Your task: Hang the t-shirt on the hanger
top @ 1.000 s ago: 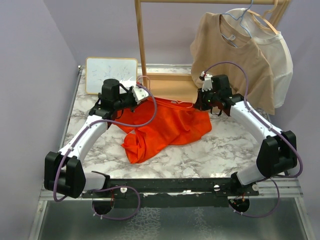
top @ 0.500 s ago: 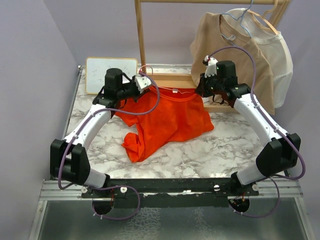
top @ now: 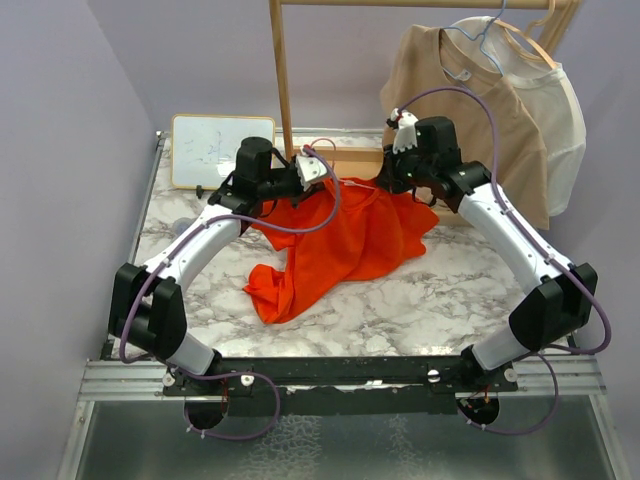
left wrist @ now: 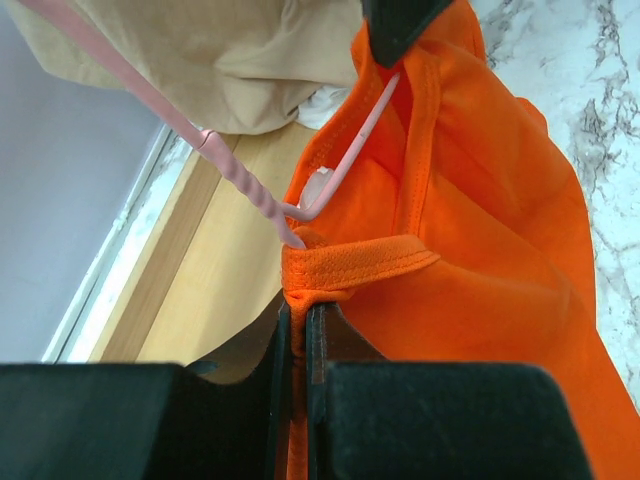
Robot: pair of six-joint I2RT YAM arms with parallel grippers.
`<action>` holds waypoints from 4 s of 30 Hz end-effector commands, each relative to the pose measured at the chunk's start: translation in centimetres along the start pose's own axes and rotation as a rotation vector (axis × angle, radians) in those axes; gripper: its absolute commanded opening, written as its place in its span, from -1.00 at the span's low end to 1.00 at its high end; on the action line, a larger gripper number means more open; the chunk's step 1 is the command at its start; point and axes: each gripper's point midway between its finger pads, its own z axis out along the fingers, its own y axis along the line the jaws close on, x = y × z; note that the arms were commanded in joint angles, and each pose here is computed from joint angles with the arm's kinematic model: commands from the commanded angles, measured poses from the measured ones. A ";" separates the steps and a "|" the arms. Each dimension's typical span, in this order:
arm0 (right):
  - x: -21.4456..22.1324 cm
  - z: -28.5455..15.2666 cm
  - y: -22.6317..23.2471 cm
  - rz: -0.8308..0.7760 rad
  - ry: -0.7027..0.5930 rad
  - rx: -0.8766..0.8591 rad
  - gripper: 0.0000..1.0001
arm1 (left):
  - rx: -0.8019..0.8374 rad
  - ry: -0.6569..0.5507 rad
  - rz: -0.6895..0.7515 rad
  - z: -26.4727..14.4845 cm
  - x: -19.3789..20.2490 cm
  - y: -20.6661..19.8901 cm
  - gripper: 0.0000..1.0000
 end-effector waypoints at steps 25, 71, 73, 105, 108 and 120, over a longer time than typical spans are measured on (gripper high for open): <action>-0.7 -1.3 3.2 0.003 -0.063 -0.037 -0.01 | 0.143 -0.169 -0.030 0.3 -4.0 -3.0 -1.00; 6.8 -8.1 1.2 -0.426 -0.001 -0.254 0.00 | 0.433 -0.292 0.000 -2.1 -7.1 -6.5 -1.00; 6.8 -7.7 1.4 -0.436 -0.012 -0.274 0.01 | 0.433 -0.294 -0.002 -2.1 -7.1 -6.5 -1.00; 4.0 -10.8 3.3 -0.467 -0.171 -0.285 -0.98 | 0.271 -0.163 -0.143 -0.9 -2.7 -0.9 -0.45; 4.0 -11.3 3.4 -0.463 -0.173 -0.282 -0.98 | 0.240 -0.147 -0.146 -1.3 -1.6 0.3 -0.45; 3.4 -13.5 3.6 -0.444 -0.212 -0.232 -0.98 | 0.167 -0.080 -0.147 -2.3 2.0 2.7 -0.44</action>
